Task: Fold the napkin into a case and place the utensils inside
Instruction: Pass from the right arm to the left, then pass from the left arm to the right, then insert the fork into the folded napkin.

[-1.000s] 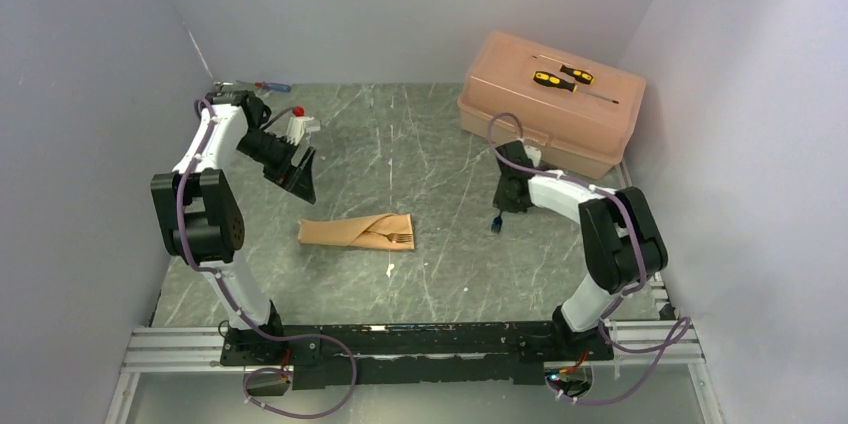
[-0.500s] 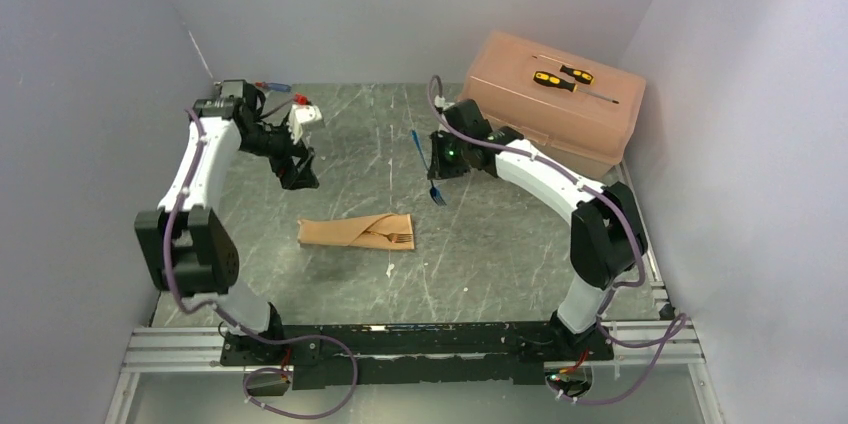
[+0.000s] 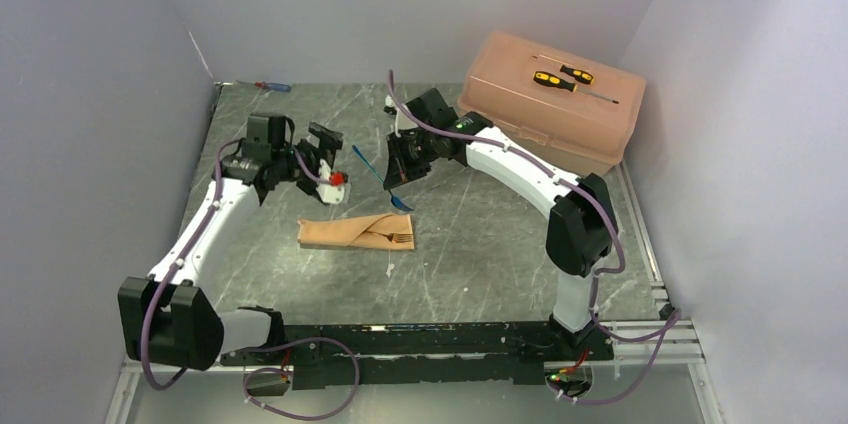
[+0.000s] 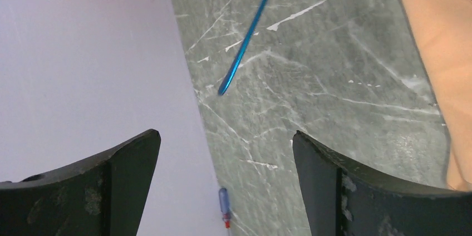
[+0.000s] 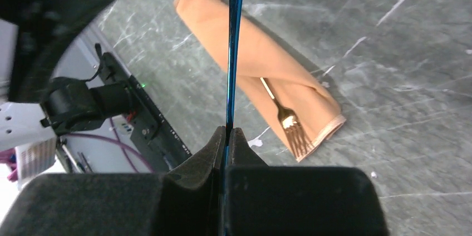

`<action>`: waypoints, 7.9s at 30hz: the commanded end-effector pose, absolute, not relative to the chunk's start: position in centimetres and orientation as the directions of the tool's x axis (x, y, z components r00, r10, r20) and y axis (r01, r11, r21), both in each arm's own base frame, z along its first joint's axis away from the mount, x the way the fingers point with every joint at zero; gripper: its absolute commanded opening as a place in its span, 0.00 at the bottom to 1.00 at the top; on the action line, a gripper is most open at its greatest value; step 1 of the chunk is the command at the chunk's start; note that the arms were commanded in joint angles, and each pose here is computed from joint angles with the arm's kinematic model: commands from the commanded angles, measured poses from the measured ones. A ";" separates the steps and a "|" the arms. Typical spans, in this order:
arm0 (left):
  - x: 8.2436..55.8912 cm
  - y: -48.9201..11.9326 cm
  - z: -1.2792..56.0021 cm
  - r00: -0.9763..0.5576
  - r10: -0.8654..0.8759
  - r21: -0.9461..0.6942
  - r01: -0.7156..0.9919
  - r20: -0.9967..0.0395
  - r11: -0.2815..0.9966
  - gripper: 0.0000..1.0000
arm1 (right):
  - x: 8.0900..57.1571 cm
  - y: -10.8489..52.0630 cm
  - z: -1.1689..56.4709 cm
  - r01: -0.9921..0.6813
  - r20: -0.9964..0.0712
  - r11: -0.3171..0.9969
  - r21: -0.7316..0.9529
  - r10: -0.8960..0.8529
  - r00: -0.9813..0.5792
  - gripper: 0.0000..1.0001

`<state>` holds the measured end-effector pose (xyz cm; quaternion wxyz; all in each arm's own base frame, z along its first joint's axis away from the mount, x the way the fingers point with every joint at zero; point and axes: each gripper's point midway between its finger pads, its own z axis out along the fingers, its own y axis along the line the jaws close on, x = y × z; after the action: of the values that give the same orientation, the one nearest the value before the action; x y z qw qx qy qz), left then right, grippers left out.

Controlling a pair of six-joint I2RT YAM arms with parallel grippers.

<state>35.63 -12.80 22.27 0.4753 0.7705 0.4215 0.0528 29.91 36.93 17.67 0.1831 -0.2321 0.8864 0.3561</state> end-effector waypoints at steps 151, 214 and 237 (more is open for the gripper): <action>25.3 -1.8 1.9 -0.900 0.411 -0.383 0.433 -0.141 0.816 0.31 | 29.3 24.5 12.2 0.020 -0.389 0.770 0.638 0.345 -0.854 0.00; 25.4 -1.7 2.5 -0.883 0.447 -0.385 0.466 -0.144 0.797 0.29 | 28.3 36.9 6.0 -0.094 -0.334 0.724 0.683 0.195 -0.922 0.00; 25.8 -1.9 4.4 -0.877 0.450 -0.391 0.478 -0.168 0.786 0.32 | 27.4 33.6 1.5 -0.145 -0.417 0.847 0.511 0.097 -0.904 0.11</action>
<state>25.04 -1.61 2.47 0.0140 0.2400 0.9480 -0.2084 28.15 35.60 3.78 0.2116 0.0105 0.9195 0.3313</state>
